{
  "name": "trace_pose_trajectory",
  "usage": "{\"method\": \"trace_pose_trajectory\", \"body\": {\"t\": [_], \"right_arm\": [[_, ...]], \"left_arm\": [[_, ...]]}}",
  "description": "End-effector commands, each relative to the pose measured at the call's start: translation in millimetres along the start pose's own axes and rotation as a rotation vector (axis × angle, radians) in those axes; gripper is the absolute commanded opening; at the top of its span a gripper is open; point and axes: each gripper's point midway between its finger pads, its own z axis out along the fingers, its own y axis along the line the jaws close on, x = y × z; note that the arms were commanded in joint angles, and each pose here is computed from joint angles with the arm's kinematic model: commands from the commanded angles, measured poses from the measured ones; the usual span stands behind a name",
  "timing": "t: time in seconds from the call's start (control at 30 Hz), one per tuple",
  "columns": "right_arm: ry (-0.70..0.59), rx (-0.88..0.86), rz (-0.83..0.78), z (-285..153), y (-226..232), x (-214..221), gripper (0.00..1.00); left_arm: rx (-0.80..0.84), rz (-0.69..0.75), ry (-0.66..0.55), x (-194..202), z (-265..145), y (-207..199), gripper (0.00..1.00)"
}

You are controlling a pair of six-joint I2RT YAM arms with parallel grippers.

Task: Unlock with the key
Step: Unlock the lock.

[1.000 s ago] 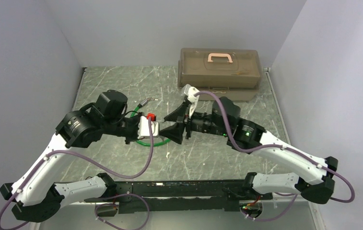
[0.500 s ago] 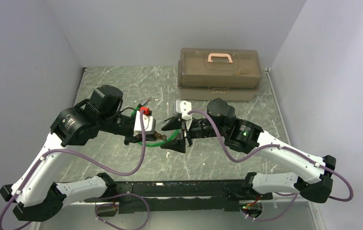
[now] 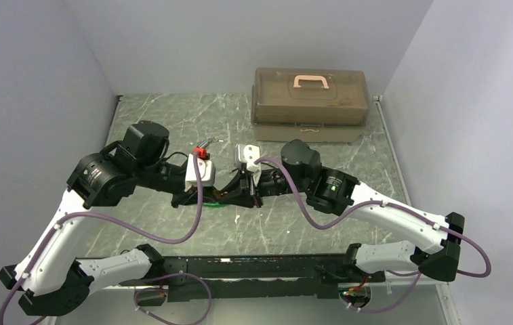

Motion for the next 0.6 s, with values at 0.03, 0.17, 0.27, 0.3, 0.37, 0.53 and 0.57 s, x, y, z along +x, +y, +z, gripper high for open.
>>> {"method": "trace_pose_trajectory", "body": {"t": [0.03,0.17,0.27,0.3,0.37,0.53,0.57], "right_arm": [[-0.069,0.004,-0.034,6.3,0.0,-25.9,0.00],[-0.105,0.086,-0.023,0.0,-10.0,-31.4,0.00],[-0.113,0.145,-0.009,-6.9,-16.9,-29.8,0.00],[-0.114,0.163,-0.006,-9.8,-18.9,-28.7,0.00],[-0.123,0.190,-0.002,-16.9,-21.6,-28.3,0.00],[-0.131,0.230,-0.004,-31.2,-24.1,-28.9,0.00],[-0.132,0.235,-0.003,-33.2,-24.4,-29.4,0.00]], "left_arm": [[-0.007,0.076,-0.143,-36.3,-7.5,0.0,0.02],[-0.041,0.032,-0.146,-36.4,-9.6,6.4,0.62],[-0.096,0.031,-0.108,-29.5,-13.3,16.0,0.74],[-0.114,0.037,-0.085,-24.1,-14.9,19.1,0.75],[-0.140,0.027,-0.031,-8.6,-16.3,24.4,0.77],[-0.215,-0.071,0.073,43.4,-22.6,46.3,0.80],[-0.223,-0.086,0.086,53.7,-22.7,49.8,0.81]]}}
